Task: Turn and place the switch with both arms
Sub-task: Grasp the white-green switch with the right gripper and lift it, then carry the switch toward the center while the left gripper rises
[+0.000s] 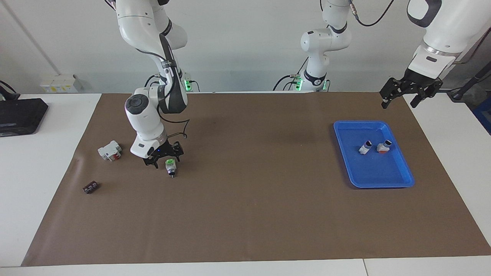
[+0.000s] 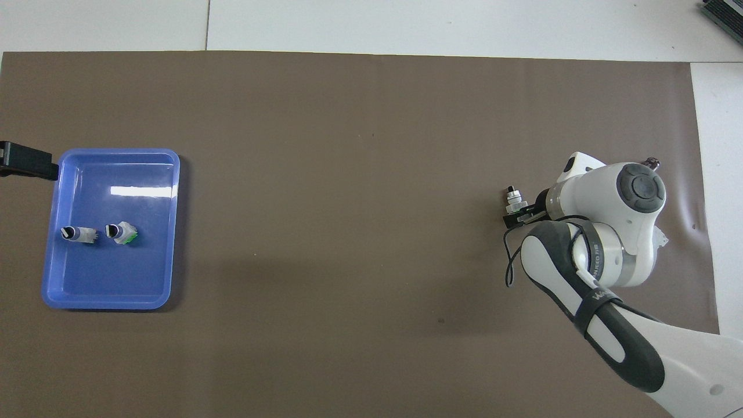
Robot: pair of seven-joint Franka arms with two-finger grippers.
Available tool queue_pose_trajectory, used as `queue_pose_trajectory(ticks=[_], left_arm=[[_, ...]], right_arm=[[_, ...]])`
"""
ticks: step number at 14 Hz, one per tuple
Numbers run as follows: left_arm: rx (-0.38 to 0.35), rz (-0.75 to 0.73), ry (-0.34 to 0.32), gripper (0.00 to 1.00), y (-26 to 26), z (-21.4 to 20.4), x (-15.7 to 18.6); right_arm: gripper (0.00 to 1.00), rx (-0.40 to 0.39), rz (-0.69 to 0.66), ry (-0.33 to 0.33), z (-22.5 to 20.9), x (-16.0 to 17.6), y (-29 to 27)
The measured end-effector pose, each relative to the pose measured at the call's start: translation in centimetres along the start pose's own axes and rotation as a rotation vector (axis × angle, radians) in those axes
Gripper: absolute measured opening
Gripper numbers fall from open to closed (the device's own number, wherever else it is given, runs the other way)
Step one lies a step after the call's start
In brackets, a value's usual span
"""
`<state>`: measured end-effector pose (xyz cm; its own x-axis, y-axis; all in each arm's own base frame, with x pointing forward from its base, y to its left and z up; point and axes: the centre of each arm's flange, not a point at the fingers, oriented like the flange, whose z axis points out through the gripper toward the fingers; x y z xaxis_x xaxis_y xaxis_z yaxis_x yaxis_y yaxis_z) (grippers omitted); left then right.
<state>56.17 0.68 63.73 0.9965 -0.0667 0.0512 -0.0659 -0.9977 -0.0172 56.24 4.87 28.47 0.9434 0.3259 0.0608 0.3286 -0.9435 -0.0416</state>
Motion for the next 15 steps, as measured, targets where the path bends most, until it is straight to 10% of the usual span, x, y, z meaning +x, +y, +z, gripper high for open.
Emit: queue_pose_trajectory(ticks=[3,10,15], left_arm=[[0.000,0.000,0.000,1.00,0.0,0.0,0.0],[0.000,0.000,0.000,1.00,0.0,0.0,0.0],[0.000,0.000,0.000,1.00,0.0,0.0,0.0]], right_arm=[[0.42,-0.004,-0.001,0.014,-0.1,0.2,0.1],[0.42,-0.004,-0.041,0.028,-0.6,0.9,-0.6],[0.42,-0.045,-0.622,0.109,-4.7,3.9,-2.1]])
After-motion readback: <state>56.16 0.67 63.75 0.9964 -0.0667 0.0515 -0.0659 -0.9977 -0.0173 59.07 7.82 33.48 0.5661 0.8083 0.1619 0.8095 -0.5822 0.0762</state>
